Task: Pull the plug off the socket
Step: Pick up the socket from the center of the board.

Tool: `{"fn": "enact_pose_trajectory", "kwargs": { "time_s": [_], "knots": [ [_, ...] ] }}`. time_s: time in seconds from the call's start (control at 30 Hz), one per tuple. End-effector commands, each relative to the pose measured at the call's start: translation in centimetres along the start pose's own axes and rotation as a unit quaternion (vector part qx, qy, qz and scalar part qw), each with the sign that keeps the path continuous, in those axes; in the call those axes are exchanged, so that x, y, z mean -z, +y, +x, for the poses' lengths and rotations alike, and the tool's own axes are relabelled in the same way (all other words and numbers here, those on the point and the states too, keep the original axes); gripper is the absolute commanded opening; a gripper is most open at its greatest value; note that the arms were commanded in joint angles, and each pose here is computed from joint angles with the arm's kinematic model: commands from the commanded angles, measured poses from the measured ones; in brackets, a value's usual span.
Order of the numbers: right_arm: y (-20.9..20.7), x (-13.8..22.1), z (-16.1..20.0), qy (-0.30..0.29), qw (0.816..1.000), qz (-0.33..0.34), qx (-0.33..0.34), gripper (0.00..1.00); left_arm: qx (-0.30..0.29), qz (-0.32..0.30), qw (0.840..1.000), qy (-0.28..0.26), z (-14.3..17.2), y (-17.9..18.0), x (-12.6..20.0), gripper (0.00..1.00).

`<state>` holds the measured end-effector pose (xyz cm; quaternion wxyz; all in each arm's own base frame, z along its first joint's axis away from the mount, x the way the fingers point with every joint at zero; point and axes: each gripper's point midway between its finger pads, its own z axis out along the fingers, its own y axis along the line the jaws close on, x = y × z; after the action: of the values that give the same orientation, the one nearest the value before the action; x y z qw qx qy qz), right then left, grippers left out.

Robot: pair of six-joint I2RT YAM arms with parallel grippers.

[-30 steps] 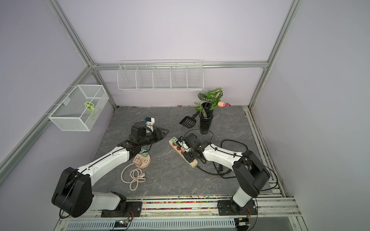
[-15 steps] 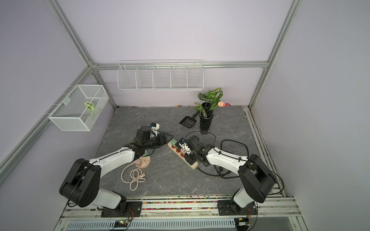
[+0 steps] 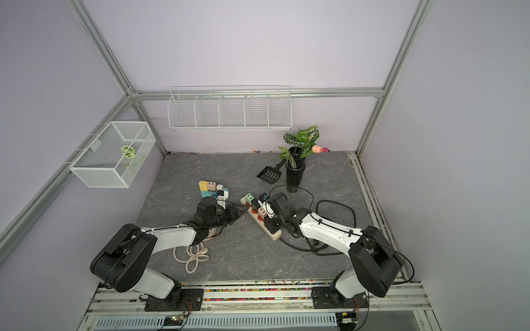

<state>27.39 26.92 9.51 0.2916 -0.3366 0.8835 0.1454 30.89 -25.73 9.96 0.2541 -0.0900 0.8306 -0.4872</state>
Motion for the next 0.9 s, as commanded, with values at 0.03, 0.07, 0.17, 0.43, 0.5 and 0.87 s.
{"fn": "enact_pose_trajectory", "kwargs": {
  "time_s": [0.03, 0.07, 0.17, 0.43, 0.5, 0.87],
  "knots": [
    [0.7, 1.0, -3.2, -0.071, 0.997, -0.019, -0.011, 0.0, -0.004, 0.048, 0.997, -0.068, -3.6, -2.2, 1.0, 0.55],
    [0.7, 1.2, -3.3, -0.075, 0.997, -0.019, -0.01, 0.0, -0.004, 0.04, 0.996, -0.078, -4.0, -2.0, 1.2, 0.54],
    [0.8, 2.0, -3.4, -0.088, 0.996, -0.022, -0.011, 0.0, 0.011, -0.007, 0.995, -0.094, -4.9, -0.5, 1.4, 0.55],
    [1.0, 2.6, -3.5, -0.096, 0.995, -0.028, -0.011, 0.0, 0.061, -0.03, 0.993, -0.101, -5.4, 2.0, 0.1, 0.55],
    [1.5, 2.6, -3.5, -0.098, 0.994, -0.04, -0.009, 0.0, 0.087, -0.012, 0.992, -0.094, -5.1, 2.1, -0.6, 0.54],
    [2.0, 2.2, -3.0, -0.094, 0.994, -0.058, -0.013, 0.0, 0.119, 0.154, 0.978, -0.071, -4.3, 0.3, -2.9, 0.5]
  ]
}}
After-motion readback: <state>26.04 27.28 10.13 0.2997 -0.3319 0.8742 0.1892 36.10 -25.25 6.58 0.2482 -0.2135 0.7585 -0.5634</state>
